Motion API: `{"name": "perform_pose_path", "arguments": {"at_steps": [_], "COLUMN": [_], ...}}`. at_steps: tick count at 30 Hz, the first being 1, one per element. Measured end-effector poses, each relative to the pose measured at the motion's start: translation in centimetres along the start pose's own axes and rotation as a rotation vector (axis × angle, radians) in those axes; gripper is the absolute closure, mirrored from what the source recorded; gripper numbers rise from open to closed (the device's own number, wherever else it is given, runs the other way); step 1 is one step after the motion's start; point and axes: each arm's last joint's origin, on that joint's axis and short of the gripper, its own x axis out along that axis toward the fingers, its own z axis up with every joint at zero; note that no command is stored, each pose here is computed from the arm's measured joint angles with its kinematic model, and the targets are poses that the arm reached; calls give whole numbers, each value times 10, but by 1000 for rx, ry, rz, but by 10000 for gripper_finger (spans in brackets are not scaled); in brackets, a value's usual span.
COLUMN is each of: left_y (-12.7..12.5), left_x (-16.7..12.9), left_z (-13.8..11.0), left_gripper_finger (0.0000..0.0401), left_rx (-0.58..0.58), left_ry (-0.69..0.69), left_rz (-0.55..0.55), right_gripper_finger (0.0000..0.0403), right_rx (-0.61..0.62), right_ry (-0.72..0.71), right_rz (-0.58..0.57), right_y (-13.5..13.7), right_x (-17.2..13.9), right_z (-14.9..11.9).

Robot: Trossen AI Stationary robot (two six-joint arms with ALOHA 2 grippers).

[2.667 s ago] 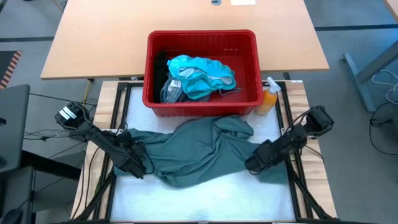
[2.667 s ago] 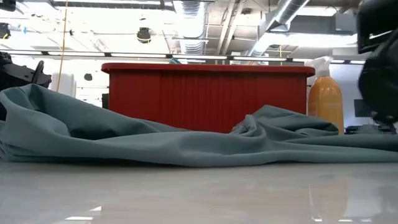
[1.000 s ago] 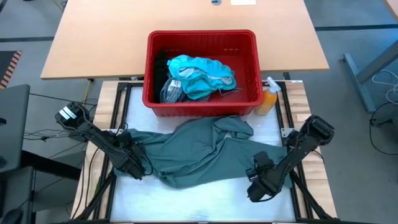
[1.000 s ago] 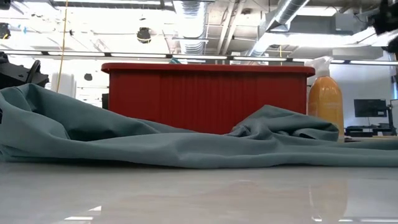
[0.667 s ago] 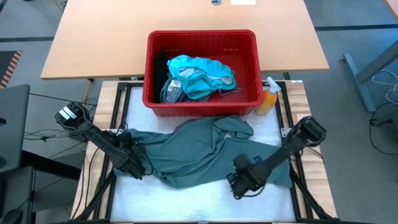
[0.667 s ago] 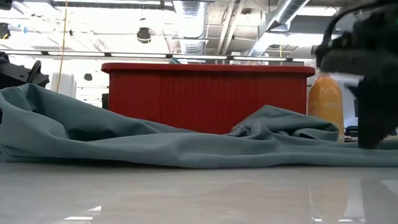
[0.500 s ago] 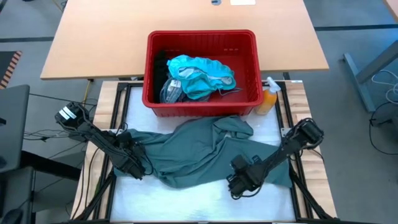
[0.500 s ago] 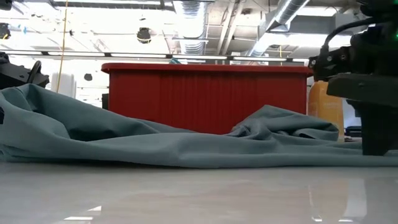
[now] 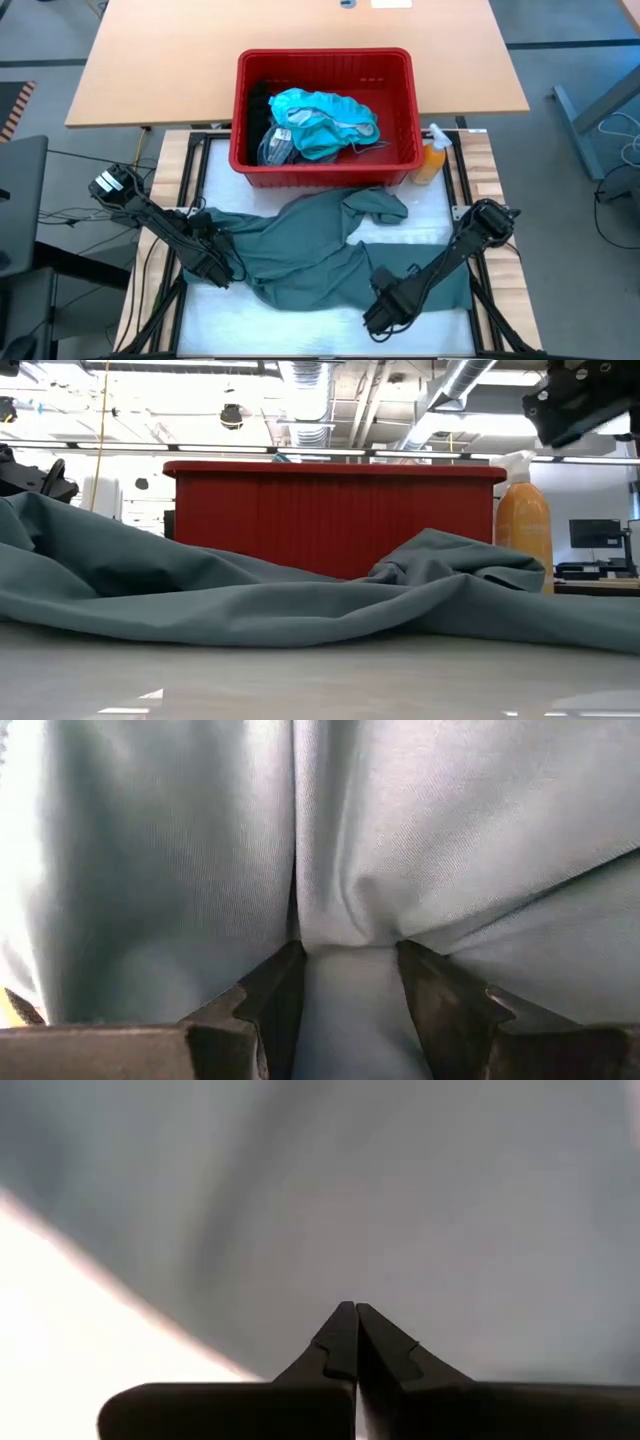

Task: Fold Laundry from Bin
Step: Fold the light blue pants

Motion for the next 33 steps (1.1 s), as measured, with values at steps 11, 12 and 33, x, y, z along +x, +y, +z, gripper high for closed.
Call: {"name": "perform_pose_path", "arguments": {"at_steps": [11, 12, 33], "left_y": [-1, -1, -1], "left_x": [0, 0, -43], "left_z": [2, 2, 6], "left_gripper_finger": [239, 239, 184], "left_rx": [184, 195, 235], "left_ry": [-36, -37, -56], "left_rz": [11, 12, 3], "right_gripper_finger": [382, 382, 231], "right_rx": [20, 36, 183], "right_ry": [-256, -284, -399], "right_rz": [-265, -286, -43], "right_y": [-33, -40, -162], "right_x": [13, 12, 18], "right_z": [66, 72, 87]}}
